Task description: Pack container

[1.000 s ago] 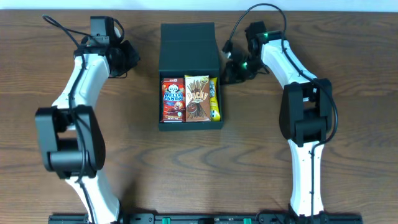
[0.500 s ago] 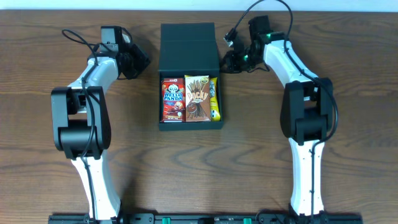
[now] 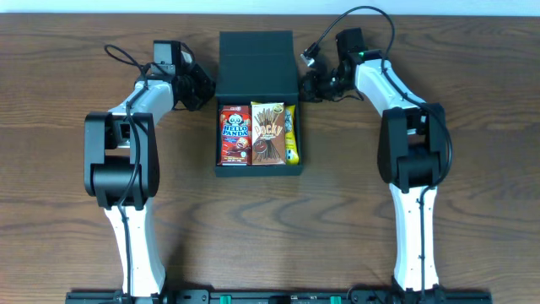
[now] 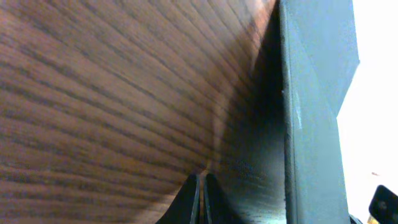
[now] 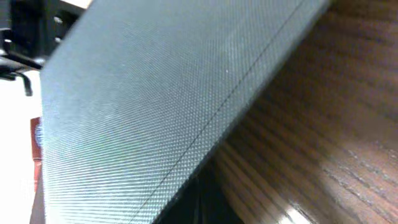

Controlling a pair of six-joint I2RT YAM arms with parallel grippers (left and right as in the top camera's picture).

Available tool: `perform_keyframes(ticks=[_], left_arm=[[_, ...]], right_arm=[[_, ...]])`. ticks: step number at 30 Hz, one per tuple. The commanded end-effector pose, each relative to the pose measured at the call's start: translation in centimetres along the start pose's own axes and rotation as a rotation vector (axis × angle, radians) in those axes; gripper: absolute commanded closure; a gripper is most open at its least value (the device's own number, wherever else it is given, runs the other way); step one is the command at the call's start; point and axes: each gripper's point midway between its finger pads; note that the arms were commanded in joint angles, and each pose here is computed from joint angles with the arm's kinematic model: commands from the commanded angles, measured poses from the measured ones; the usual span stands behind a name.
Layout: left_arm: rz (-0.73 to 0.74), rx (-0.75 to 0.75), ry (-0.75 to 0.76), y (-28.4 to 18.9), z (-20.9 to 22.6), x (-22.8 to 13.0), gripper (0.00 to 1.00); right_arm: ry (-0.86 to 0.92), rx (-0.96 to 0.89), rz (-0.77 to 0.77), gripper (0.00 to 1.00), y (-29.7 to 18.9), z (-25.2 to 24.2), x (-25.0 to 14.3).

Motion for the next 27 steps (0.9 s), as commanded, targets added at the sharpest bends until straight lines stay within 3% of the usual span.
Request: perform_keyframes(ticks=[1, 17, 27], left_arm=[[0.027, -0.038, -0.007, 0.5, -0.7, -0.4, 0.94], [0.035, -0.371, 0.206, -2.5, -5.9, 1.8, 0.94], [0.037, -0.479, 0.295, -3.8, -8.2, 1.8, 0.94]], right_arm=[[0.002, 0.117, -0.003, 0.99, 0.0, 1.7, 0.1], [-0.026, 0.361, -0.087, 0.99, -4.7, 3.2, 1.5], [-0.085, 0.472, -0.107, 0.99, -6.0, 5.3, 2.0]])
Point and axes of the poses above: each gripper's point midway between its finger pads, its own y axis out along the fingers, its own z axis along the line the jaws close on, x = y × z, and after that the axes turned 1 degree about y, right-handed
